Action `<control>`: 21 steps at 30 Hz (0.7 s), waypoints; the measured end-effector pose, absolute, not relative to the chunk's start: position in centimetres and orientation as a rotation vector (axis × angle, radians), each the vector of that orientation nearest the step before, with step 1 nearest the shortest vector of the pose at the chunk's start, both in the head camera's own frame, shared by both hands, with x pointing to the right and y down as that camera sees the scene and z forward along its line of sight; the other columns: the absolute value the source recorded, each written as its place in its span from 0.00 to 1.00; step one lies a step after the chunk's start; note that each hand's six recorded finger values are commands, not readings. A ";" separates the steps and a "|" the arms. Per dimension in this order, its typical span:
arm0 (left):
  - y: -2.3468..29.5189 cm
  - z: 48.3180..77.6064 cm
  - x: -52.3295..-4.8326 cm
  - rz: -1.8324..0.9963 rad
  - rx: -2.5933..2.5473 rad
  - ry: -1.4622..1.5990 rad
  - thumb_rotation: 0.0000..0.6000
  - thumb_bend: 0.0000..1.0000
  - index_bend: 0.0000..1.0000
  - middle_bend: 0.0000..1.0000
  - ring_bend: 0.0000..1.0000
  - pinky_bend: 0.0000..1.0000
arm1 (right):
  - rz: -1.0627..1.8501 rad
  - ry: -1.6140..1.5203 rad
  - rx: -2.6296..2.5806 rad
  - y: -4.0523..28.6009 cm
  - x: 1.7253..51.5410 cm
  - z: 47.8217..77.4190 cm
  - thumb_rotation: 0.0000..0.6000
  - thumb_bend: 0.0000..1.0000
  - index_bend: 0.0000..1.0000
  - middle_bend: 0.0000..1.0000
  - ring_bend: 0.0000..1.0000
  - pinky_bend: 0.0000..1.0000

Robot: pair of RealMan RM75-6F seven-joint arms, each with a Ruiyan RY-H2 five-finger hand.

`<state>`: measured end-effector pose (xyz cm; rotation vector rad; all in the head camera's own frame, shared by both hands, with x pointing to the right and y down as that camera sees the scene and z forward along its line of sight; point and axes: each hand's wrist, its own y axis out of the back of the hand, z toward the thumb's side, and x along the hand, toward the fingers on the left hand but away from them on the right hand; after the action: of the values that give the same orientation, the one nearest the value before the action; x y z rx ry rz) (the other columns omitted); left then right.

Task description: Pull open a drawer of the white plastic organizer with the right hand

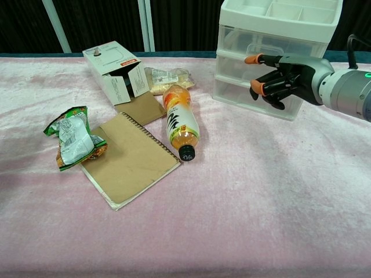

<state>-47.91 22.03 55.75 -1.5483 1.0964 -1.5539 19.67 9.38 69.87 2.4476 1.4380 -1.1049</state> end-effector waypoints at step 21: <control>22.1 55.7 -48.0 -1.555 -1.548 1.095 1.00 0.35 0.08 0.06 0.02 0.03 | -1.078 1.617 2.360 9.4 19.8 70.5 1.00 0.54 0.04 0.68 0.76 0.80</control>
<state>-47.98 22.08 55.69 -1.5476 1.0950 -1.5550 19.80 9.35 70.51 2.3600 1.6173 -1.0783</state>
